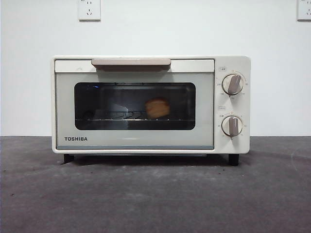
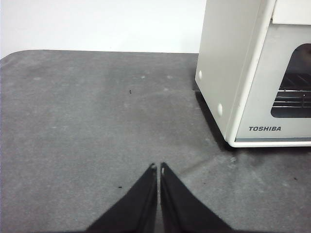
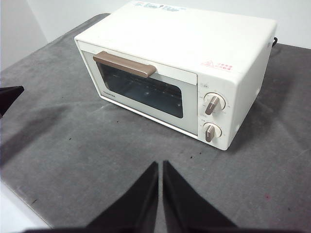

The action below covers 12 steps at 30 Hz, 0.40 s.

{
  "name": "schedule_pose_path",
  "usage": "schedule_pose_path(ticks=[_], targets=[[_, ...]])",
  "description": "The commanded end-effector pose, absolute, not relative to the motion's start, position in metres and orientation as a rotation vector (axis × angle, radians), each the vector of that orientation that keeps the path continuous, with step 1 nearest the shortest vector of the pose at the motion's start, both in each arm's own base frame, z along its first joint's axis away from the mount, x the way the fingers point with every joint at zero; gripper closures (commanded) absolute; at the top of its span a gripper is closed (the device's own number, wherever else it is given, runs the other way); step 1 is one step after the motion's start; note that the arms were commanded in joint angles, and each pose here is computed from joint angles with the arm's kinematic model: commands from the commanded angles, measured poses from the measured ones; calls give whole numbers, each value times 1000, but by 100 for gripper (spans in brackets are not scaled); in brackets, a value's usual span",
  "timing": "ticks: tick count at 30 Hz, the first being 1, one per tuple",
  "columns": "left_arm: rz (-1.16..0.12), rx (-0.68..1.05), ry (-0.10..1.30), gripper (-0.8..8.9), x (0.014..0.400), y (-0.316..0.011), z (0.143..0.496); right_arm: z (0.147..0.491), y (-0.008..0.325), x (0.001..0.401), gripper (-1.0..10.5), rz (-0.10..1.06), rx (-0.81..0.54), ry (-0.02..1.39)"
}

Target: The left arm flap open the oven, the right arm pick bread and place it into oven, the left arm flap close the oven

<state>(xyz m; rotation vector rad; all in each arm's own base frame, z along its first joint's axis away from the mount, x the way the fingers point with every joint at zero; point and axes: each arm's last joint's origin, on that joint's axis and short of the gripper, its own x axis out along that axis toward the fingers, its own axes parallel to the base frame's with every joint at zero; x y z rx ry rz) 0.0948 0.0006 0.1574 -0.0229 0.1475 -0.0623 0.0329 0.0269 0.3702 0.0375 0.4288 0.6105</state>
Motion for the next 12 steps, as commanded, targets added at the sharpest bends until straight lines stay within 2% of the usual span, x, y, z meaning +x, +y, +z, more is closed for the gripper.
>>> schedule_pose_path(ticks=[1, 2, 7, 12], targets=[[-57, -12, 173, 794, 96, 1, 150, 375, 26, 32, 936, 625, 36, 402], [-57, -12, 173, 794, 96, 1, 150, 375, 26, 32, 936, 620, 35, 400], [-57, -12, 173, 793, 96, 1, 150, 368, 21, 38, 936, 423, 26, 390], [-57, -12, 173, 793, 96, 1, 150, 332, 15, 50, 935, 251, 5, 318]])
